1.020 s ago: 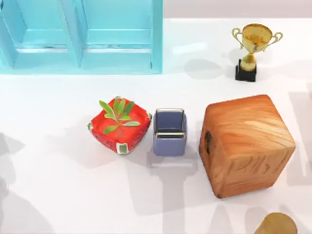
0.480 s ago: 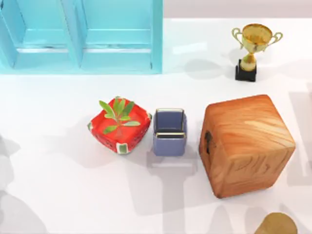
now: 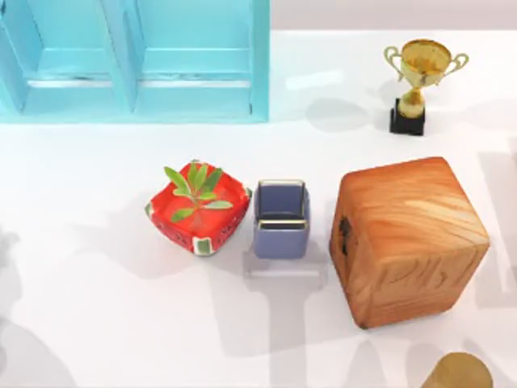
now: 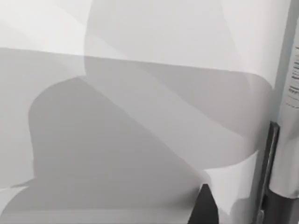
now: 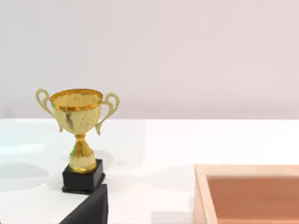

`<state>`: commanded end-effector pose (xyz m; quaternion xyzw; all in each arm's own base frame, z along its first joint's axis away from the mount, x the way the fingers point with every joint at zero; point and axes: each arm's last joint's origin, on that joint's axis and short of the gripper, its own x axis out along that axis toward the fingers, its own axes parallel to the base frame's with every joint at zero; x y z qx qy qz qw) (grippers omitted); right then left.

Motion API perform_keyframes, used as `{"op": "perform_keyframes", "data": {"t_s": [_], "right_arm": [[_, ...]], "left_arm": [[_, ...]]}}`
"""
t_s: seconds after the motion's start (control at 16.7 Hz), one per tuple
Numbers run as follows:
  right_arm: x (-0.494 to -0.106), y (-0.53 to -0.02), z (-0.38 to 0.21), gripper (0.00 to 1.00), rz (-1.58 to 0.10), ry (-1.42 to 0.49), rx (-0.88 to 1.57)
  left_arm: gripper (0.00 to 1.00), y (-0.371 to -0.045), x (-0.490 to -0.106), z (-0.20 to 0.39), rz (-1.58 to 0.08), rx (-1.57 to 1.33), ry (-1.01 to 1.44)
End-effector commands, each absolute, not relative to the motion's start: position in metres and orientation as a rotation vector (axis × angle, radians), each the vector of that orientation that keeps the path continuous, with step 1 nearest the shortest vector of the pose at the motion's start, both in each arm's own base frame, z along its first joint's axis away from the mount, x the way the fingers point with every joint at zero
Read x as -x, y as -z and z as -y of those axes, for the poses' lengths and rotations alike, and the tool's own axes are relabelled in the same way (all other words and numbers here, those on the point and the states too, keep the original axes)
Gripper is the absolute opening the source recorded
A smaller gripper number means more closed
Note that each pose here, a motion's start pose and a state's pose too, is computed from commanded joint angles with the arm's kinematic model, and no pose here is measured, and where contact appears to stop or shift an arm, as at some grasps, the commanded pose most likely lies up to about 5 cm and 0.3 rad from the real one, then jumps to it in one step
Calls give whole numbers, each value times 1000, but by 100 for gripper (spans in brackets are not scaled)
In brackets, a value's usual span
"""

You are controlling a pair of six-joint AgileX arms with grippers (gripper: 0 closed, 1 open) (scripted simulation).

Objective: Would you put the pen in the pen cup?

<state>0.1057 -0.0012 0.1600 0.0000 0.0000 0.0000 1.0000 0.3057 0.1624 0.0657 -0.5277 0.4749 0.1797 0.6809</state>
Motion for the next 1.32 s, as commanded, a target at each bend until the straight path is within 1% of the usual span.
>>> {"op": "perform_keyframes", "data": {"t_s": [0.18,0.24,0.66,0.72,0.96,1.32], "right_arm": [[-106,-160,1,100,0,0,0],[-106,-160,1,100,0,0,0],[-106,-160,1,100,0,0,0],[-106,-160,1,100,0,0,0],[-106,-160,1,100,0,0,0],[-106,-160,1,100,0,0,0]], "left_arm": [[2,-66,-306,-162,-1066,1184,-403],[0,-66,-306,-162,-1066,1184,-403],[0,-66,-306,-162,-1066,1184,-403],[0,-95,-284,-163,-1110,1177,-400],[0,-103,-276,-158,-1145,1164,-383],[0,-159,-234,-166,-1225,1204,-400]]}}
